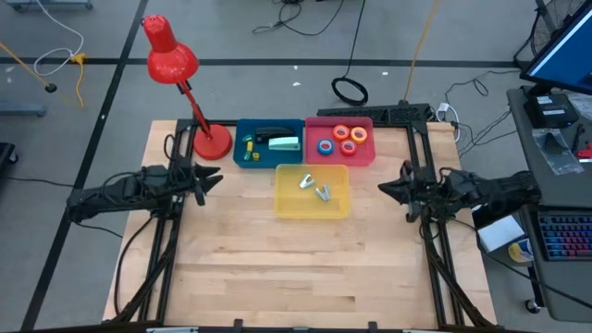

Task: Pick and place Stapler, Stapler remover, tape
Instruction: Return to Home Position

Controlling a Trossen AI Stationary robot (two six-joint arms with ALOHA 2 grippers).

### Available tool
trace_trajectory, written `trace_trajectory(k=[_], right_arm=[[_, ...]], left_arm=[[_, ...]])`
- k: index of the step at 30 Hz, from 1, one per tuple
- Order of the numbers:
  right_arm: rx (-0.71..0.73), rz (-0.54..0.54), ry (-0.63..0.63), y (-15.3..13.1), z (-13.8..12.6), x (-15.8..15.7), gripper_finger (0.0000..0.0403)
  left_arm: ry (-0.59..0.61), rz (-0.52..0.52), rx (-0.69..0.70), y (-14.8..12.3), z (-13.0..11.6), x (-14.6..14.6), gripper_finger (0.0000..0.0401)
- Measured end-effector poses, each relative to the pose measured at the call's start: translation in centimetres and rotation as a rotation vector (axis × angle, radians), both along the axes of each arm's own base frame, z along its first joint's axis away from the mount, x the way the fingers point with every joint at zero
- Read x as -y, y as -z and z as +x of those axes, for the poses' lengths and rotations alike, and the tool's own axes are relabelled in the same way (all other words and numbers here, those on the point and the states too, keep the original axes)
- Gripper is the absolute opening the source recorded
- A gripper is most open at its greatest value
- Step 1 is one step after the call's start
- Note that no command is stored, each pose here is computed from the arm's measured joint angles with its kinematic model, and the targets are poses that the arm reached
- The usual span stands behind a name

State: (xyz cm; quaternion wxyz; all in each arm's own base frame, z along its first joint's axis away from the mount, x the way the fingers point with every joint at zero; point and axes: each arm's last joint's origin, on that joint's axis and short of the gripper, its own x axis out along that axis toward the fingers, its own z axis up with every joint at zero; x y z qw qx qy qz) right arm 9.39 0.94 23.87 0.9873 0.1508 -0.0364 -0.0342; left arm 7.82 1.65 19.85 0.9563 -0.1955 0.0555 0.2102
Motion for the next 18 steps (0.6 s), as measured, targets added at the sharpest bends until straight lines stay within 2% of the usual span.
trace_trajectory(k=[5, 9, 14, 18], right_arm=[[0.017, 0.058, -0.055, 2.8, 0.6, -0.3, 0.0002], [0.036, 0.085, -0.083, 2.9, 0.3, -0.3, 0.0004], [0.081, 0.045, -0.081, 2.6, -0.5, -0.1, 0.0002], [0.047, 0.047, -0.075, 3.1, -0.8, -0.1, 0.0004]], left_arm=[[0.051, -0.011, 0.051, 2.2, 1.2, 0.0, 0.0177], [0.046, -0.019, 0.044, 2.8, 1.3, 0.0, 0.0177], [0.034, -0.008, 0.041, 2.8, 1.3, -0.2, 0.0177], [0.088, -0.016, 0.042, 2.8, 1.3, 0.0, 0.0177]])
